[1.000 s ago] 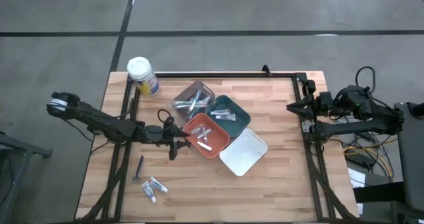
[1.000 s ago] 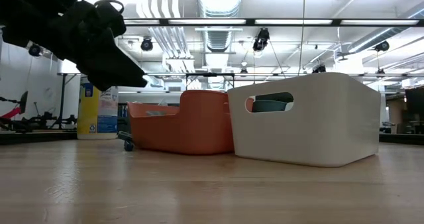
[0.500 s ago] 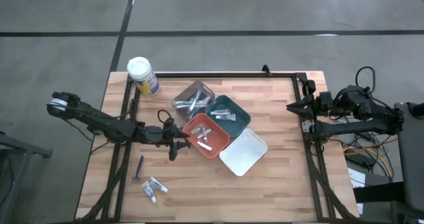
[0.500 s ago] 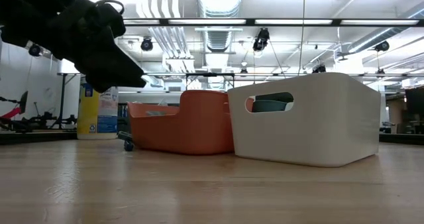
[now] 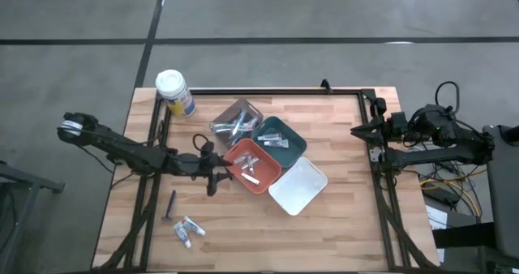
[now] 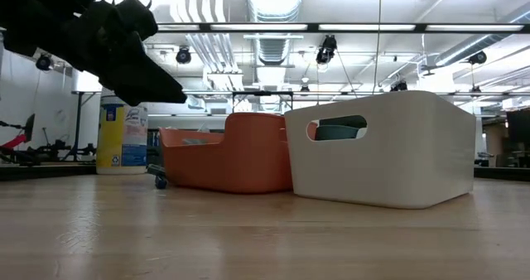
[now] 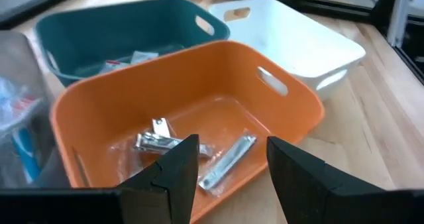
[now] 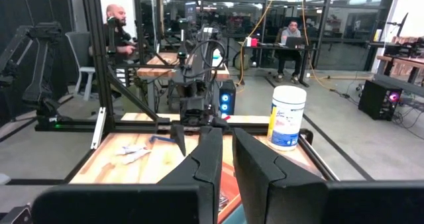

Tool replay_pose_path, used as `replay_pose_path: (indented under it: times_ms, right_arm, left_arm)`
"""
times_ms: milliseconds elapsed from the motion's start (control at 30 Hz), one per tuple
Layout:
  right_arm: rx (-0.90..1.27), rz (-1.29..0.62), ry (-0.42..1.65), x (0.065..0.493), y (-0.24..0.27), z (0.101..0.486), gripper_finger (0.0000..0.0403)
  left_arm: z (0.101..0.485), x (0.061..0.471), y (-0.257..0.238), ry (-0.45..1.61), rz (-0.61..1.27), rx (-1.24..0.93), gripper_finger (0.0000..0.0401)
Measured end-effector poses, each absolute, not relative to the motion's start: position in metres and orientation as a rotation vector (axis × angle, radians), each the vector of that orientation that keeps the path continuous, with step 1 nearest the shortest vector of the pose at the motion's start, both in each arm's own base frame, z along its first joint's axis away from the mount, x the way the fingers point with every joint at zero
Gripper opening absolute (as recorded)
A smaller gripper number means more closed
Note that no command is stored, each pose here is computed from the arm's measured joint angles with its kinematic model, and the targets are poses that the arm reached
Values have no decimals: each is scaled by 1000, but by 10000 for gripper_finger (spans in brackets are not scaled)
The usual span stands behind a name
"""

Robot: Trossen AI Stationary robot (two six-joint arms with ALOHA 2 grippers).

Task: Pick & Place Travel size toiletries
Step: Put the white toothpaste into the blue bin

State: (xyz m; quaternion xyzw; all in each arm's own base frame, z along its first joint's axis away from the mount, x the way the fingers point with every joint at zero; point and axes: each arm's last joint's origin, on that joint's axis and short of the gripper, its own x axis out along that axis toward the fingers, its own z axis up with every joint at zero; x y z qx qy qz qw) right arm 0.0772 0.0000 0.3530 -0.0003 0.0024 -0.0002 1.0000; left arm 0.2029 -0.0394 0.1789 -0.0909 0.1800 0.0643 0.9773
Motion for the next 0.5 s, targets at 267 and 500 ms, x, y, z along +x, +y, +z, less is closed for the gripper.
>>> replay_pose_path:
  times_ms: [267,500]
  right_arm:
    - [-2,0,5,77,0,353,34]
    - [-1,-1,5,77,0,353,34]
  left_arm:
    - [167,197,-44,521,-43,-193,181]
    - [150,184,-45,760,-108,-187,181]
